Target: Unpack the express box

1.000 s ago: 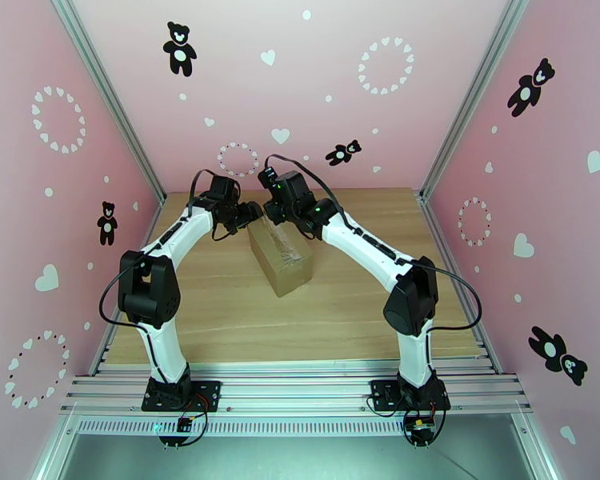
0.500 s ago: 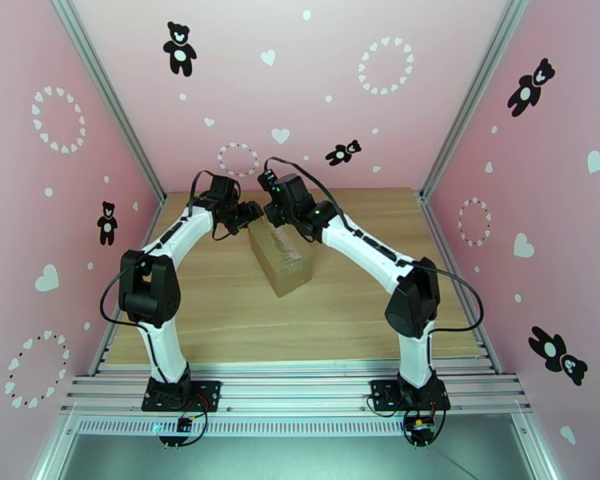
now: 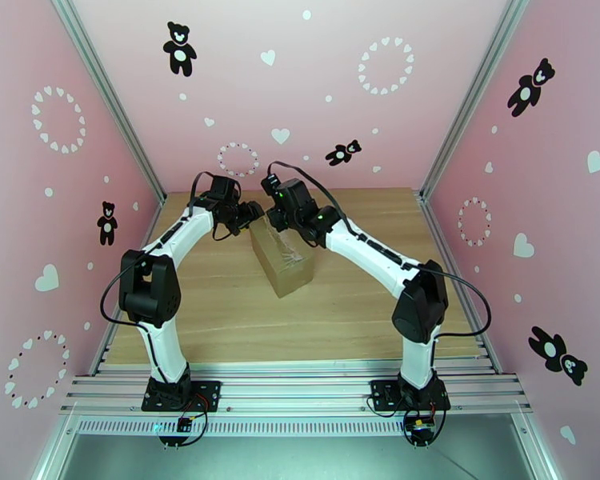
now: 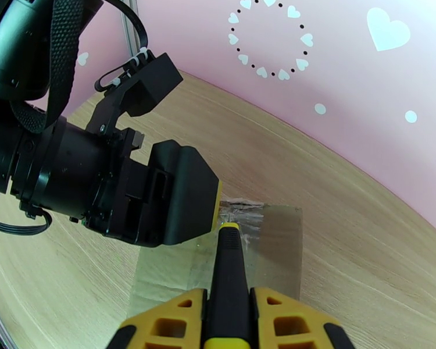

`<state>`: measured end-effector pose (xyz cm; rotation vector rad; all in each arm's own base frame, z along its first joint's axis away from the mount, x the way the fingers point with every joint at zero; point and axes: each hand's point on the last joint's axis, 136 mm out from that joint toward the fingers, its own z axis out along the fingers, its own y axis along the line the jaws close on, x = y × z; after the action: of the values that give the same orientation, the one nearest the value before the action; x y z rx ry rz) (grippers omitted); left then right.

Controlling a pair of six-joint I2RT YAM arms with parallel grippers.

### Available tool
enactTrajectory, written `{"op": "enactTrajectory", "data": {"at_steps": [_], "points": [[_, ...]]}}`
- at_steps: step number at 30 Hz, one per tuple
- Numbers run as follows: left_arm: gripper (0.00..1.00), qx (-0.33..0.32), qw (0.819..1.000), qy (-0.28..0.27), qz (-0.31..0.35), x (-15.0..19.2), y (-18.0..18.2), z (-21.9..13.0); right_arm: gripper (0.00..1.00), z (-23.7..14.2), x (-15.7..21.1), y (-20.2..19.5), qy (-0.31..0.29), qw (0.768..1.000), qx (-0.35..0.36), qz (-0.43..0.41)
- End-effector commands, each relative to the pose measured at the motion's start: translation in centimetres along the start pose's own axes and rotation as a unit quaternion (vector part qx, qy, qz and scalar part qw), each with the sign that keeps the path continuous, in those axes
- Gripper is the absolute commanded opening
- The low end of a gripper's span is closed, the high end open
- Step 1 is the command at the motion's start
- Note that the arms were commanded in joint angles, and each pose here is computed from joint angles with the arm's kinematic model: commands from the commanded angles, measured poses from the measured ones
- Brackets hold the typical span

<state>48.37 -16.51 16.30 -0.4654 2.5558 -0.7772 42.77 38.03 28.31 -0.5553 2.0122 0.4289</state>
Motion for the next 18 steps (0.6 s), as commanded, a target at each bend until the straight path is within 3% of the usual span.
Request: {"op": "enactTrajectory", "data": {"at_steps": [1, 18], "points": [[0.71, -0.032, 0.999, 0.026, -0.025, 1.3, 2.4, 1.9, 0.0, -1.3, 2.4, 0.8, 0.045, 0.999, -0.009, -0.001], [0.69, -0.047, 0.997, 0.045, -0.048, 2.2, 3.8, 3.4, 0.0, -1.6, 3.1, 1.0, 0.047, 0.999, -0.004, -0.009]]}}
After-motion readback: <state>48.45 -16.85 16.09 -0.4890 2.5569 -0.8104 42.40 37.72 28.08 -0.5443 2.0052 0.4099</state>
